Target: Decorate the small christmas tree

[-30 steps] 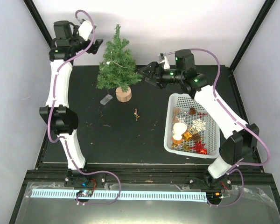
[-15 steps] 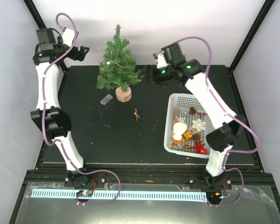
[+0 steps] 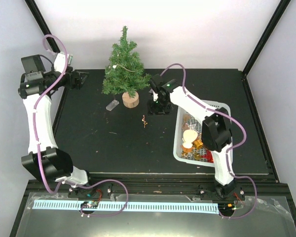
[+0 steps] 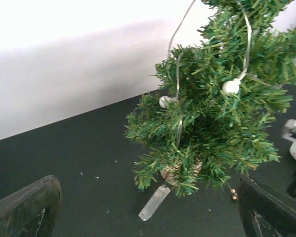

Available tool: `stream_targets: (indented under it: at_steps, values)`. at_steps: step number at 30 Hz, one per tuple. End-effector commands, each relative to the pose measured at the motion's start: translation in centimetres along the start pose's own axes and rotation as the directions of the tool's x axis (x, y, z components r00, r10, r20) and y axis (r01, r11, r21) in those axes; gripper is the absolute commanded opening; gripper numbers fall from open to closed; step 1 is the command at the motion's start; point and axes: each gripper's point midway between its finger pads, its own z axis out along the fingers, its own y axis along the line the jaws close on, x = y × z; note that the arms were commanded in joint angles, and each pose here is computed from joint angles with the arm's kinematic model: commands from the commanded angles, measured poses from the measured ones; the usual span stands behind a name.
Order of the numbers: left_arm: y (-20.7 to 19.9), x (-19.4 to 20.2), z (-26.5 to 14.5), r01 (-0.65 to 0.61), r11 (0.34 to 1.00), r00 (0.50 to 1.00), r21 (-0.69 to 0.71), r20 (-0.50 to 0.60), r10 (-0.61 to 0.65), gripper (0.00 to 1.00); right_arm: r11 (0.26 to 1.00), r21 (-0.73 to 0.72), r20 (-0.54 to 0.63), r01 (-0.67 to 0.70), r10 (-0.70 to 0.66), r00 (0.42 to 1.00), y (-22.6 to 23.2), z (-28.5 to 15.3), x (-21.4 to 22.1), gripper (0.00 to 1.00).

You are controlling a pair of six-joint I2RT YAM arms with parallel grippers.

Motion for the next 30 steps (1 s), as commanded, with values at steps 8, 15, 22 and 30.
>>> stream_targets:
  at_steps: [8,15,22,30]
  values:
    - [-2.0,0.9,-2.5,0.062,0.998,0.996,0.01,0.07,-0.063,0.98,0.998,0.021,0.044,-0.051,0.05,0.998,0.4,6.7,-2.9,0.57]
    - [-2.5,2.0,-3.3,0.082,0.997,0.995,0.004,0.058,-0.082,0.98,0.996,0.046,0.047,-0.079,0.077,0.996,0.7,9.4,-3.1,0.56]
    - [-2.3,3.5,-3.1,0.115,0.993,0.993,0.012,0.025,-0.115,0.98,0.991,0.072,0.073,-0.11,0.105,0.992,0.7,11.1,-2.9,0.56]
    - [-2.5,3.9,-3.3,0.124,0.992,0.992,0.02,0.01,-0.124,0.98,0.986,0.111,0.085,-0.125,0.116,0.99,-0.1,13.4,-3.6,0.52]
